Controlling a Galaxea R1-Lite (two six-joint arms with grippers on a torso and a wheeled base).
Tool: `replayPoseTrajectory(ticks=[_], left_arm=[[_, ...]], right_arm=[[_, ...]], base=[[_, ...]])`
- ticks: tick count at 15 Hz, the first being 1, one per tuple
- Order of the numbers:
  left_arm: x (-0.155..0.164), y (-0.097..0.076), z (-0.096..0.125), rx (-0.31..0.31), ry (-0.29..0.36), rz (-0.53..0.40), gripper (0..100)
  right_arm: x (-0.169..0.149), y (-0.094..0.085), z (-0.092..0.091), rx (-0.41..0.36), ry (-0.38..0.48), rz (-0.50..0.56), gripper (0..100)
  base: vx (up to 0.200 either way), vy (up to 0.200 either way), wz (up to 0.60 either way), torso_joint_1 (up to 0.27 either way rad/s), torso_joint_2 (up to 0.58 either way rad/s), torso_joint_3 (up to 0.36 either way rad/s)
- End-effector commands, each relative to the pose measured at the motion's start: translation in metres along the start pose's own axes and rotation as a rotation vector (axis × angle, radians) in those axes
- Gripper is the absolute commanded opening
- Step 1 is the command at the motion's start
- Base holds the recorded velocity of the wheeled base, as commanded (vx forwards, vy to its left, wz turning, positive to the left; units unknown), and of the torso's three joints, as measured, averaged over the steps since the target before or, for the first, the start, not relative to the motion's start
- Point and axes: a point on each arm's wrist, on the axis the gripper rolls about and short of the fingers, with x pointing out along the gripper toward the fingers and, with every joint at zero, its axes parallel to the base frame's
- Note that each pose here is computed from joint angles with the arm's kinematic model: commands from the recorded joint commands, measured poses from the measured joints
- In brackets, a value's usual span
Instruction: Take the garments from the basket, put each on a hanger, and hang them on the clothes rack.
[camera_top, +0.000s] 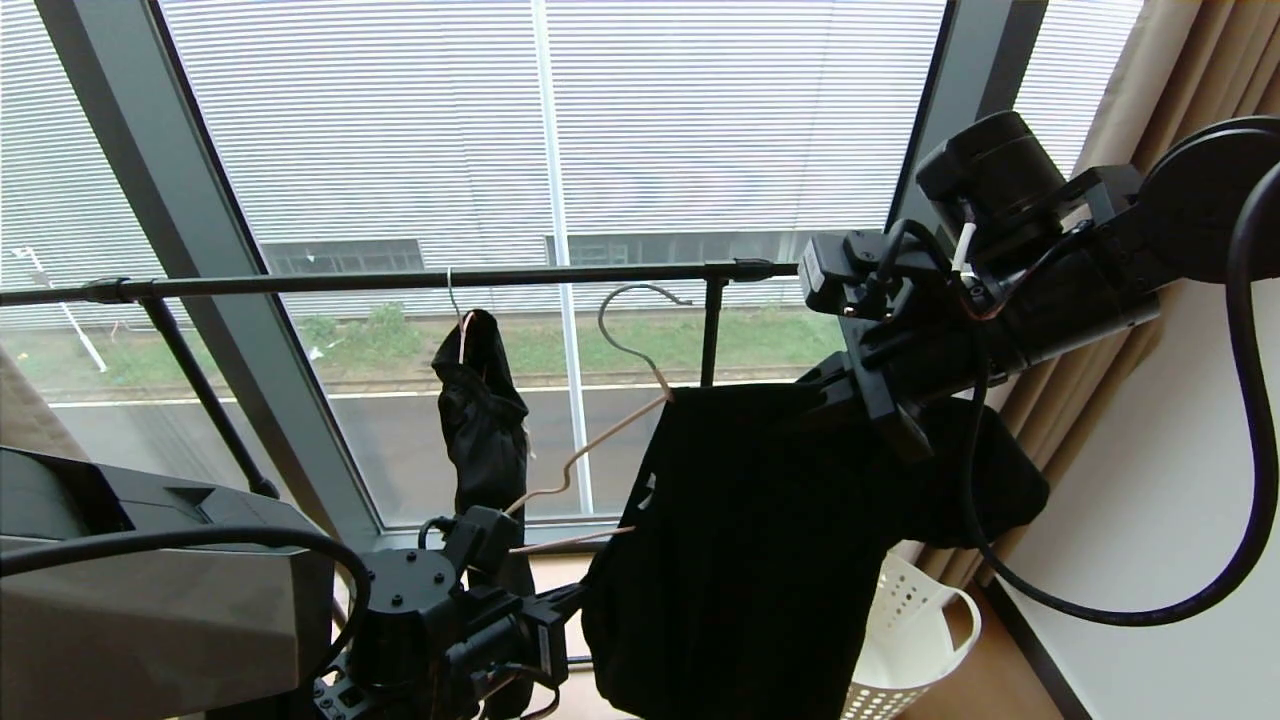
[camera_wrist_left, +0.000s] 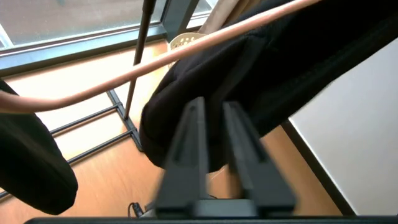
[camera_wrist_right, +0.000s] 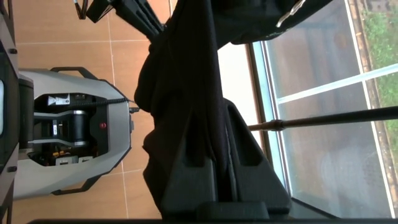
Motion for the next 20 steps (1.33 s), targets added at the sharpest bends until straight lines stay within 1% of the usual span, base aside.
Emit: replayPoseTrajectory(ticks=[1, 5, 9, 12, 16, 20], left_arm=[[0.0, 0.001, 0.002, -0.002, -0.008, 0.004, 0], [0.0, 0.002, 0.002, -0.003, -0.009, 0.008, 0], [0.001, 0.004, 0.004, -0.005, -0.019, 0.012, 0], [0.002, 0.009, 0.007, -0.012, -0.034, 0.026, 0], [0.001, 0.013, 0.012, -0.017, -0.053, 0.04, 0], [-0.003, 0.016, 0.019, -0.02, -0.082, 0.048, 0]], right_arm=[[-0.005, -0.003, -0.008, 0.025, 0.011, -0.013, 0], [-0.021, -0.001, -0.023, 0.064, 0.014, -0.028, 0], [-0.035, 0.003, -0.033, 0.088, 0.017, -0.046, 0], [-0.045, 0.008, -0.041, 0.112, 0.024, -0.061, 0], [-0.048, 0.015, -0.048, 0.098, 0.043, -0.058, 0], [-0.044, 0.017, -0.054, 0.107, 0.061, -0.041, 0]], base=[[0.0, 0.0, 0.0, 0.0, 0.0, 0.0], [0.0, 0.0, 0.0, 0.0, 0.0, 0.0], [0.0, 0.0, 0.0, 0.0, 0.0, 0.0], [0.0, 0.0, 0.0, 0.0, 0.0, 0.0], [0.0, 0.0, 0.0, 0.0, 0.0, 0.0], [0.0, 0.0, 0.0, 0.0, 0.0, 0.0]])
